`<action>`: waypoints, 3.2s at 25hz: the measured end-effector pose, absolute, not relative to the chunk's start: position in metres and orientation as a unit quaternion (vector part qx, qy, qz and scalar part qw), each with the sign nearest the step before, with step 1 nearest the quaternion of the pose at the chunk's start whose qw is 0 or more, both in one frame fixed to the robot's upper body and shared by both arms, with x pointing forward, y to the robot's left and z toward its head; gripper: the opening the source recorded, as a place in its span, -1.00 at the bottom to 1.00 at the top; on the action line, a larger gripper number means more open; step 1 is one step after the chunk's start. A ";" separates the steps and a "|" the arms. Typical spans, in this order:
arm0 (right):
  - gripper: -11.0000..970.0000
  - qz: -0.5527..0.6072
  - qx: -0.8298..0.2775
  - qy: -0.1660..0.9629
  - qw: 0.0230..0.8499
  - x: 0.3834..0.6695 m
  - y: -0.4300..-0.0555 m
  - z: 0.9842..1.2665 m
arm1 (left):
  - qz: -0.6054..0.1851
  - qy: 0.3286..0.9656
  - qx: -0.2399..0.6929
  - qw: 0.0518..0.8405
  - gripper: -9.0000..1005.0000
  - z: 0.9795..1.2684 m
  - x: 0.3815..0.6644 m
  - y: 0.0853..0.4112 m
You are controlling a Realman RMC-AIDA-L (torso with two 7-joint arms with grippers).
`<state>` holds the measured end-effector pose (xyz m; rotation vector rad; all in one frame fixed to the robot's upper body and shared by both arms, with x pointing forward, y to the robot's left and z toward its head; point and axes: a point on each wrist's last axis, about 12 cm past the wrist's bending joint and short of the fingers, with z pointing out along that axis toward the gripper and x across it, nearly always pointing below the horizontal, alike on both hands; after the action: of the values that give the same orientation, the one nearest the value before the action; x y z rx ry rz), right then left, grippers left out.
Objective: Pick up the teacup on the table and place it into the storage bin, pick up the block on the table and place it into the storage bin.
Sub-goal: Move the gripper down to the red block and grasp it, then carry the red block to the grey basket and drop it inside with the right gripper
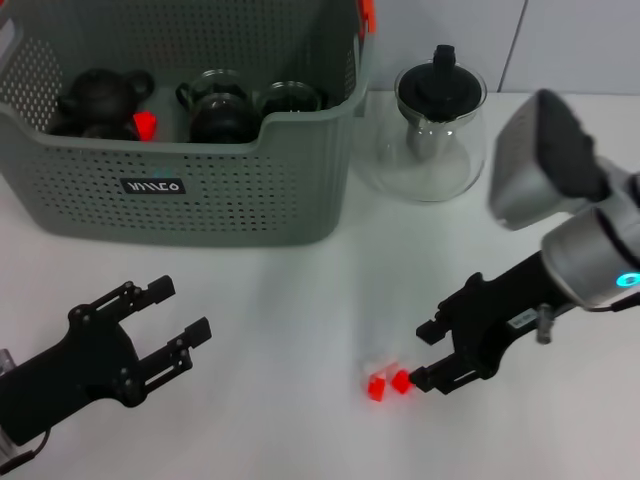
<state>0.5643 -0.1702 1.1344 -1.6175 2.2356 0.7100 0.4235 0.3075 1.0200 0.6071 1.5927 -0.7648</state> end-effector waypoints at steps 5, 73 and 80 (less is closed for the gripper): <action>0.39 0.218 -0.575 0.778 0.128 0.569 -0.154 1.125 | -0.328 0.687 0.260 0.594 0.35 1.019 0.422 0.308; -0.61 0.391 -0.502 0.663 0.395 0.586 -0.152 1.236 | -0.325 0.691 0.253 0.594 0.35 1.018 0.423 0.308; -0.61 0.339 -0.440 0.675 0.485 0.634 -0.093 1.247 | -0.325 0.691 0.254 0.594 0.35 1.018 0.424 0.307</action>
<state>0.6344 -0.0932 1.2474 -1.0714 1.6437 0.8244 0.4240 0.3070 1.0177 0.5895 1.6055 -0.7552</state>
